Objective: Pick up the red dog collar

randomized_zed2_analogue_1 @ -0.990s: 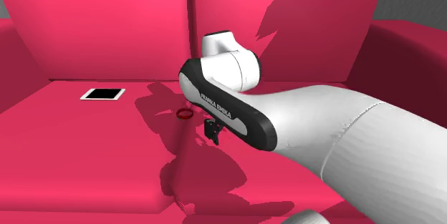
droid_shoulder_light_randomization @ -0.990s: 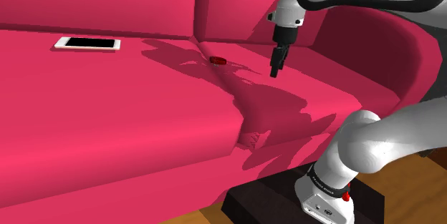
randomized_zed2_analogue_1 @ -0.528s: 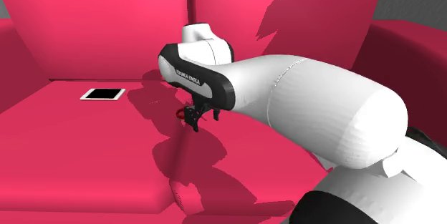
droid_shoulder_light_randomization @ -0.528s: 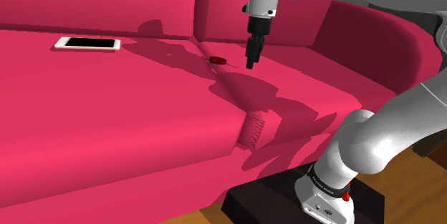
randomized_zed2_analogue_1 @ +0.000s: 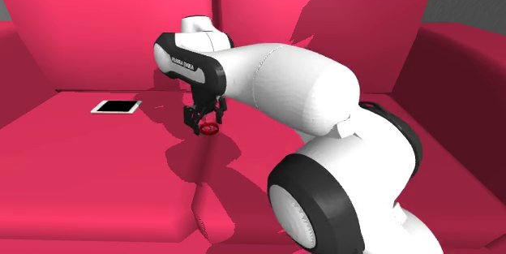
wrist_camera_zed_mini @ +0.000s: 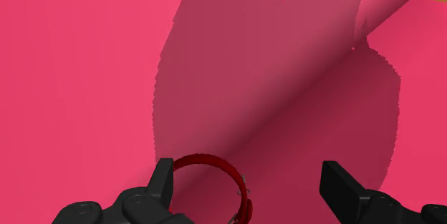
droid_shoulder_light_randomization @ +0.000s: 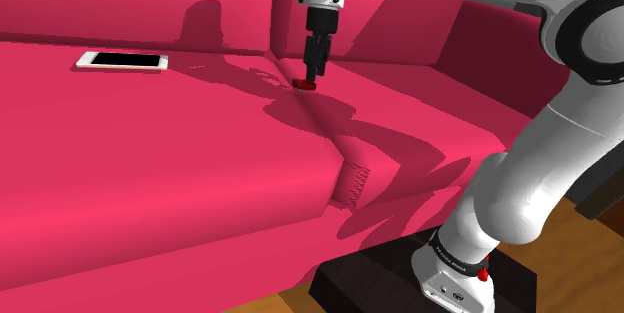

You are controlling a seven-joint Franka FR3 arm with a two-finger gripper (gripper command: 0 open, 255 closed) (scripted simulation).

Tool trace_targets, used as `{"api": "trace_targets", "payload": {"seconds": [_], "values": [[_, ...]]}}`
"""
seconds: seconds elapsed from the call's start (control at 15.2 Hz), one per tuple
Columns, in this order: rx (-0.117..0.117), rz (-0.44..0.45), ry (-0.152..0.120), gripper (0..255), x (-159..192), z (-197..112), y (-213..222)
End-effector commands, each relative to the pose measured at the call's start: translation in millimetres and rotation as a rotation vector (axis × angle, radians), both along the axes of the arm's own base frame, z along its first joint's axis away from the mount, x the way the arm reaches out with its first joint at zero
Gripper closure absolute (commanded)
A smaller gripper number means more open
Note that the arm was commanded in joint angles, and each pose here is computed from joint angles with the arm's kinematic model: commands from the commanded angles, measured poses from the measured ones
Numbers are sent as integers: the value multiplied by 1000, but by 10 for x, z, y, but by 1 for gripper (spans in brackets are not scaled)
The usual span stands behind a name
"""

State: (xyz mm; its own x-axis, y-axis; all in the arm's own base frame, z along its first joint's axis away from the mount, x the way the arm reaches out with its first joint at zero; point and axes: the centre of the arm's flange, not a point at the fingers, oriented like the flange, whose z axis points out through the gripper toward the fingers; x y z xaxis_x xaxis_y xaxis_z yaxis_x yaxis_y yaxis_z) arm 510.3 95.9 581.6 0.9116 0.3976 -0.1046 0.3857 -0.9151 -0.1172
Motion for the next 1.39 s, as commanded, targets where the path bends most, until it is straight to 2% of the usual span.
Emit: {"api": "trace_targets", "payload": {"seconds": [0.0, 0.53, 0.66, 0.73, 1.32], "values": [[18, 25, 2, 0, 230, 58, 142], [20, 29, 2, 0, 260, -337, 162], [20, 29, 2, 0, 260, -337, 162], [20, 29, 2, 255, 260, -338, 165], [20, 29, 2, 255, 260, -337, 162]]}}
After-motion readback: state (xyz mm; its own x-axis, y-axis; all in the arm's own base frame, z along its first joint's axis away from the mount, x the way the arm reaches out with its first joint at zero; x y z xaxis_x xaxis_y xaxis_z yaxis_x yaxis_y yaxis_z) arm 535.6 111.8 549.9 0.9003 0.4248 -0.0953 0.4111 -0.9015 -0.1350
